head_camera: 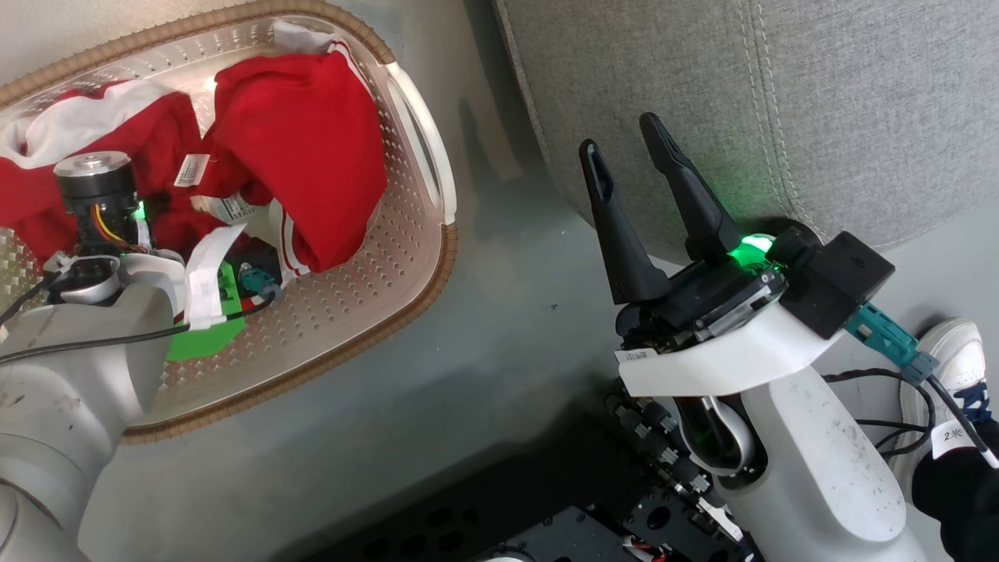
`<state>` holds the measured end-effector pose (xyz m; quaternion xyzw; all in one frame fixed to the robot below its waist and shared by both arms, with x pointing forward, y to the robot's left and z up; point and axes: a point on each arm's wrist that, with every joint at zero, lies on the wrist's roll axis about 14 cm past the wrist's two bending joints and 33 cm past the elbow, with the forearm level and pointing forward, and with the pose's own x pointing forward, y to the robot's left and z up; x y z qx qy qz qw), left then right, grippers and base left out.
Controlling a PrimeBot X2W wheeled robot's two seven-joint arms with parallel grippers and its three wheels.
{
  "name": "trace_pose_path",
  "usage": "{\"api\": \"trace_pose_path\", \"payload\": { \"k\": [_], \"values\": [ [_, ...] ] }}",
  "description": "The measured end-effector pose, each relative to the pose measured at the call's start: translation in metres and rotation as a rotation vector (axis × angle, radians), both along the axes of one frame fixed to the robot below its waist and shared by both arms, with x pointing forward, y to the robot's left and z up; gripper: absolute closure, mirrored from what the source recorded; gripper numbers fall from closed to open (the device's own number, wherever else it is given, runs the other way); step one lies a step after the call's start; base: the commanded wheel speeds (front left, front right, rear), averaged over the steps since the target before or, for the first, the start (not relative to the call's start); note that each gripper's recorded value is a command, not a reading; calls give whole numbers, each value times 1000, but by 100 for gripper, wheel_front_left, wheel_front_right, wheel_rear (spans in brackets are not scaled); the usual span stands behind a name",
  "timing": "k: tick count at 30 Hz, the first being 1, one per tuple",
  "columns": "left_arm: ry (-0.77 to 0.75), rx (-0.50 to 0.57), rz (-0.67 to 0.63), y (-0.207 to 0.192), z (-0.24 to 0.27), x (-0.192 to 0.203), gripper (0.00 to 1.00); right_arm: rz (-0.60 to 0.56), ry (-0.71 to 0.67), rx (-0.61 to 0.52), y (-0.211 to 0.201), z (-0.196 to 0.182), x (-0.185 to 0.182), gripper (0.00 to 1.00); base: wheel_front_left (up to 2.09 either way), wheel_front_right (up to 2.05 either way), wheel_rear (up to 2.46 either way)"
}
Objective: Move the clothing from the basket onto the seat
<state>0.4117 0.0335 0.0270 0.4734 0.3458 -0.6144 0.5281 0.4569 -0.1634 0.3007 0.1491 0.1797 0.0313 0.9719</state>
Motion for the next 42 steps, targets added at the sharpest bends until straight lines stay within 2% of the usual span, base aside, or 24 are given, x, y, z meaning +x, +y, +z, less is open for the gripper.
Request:
{"api": "trace_pose_path", "payload": {
  "k": [6, 19, 20, 21, 34, 42],
  "values": [
    [32, 69, 65, 3, -5, -10, 0, 1, 8, 2, 1, -3, -1, 0, 0, 0, 0],
    [37, 155, 77, 11, -11, -16, 0, 8, 29, -1, 4, -10, -7, 0, 0, 0, 0],
    [39, 164, 85, 12, -11, -16, 27, 9, 30, -1, 4, -10, -7, 0, 0, 0, 0],
    [41, 164, 87, 11, -11, -17, 100, 11, 30, -2, 4, -11, -7, 0, 0, 0, 0],
    [43, 159, 130, 17, -4, -10, 100, 18, -6, -14, 2, 1, 2, 0, 0, 0, 0],
    [35, 86, 145, -1, 26, -9, 100, 17, -62, -78, -10, 25, 9, 0, 0, 0, 0]
  ]
}}
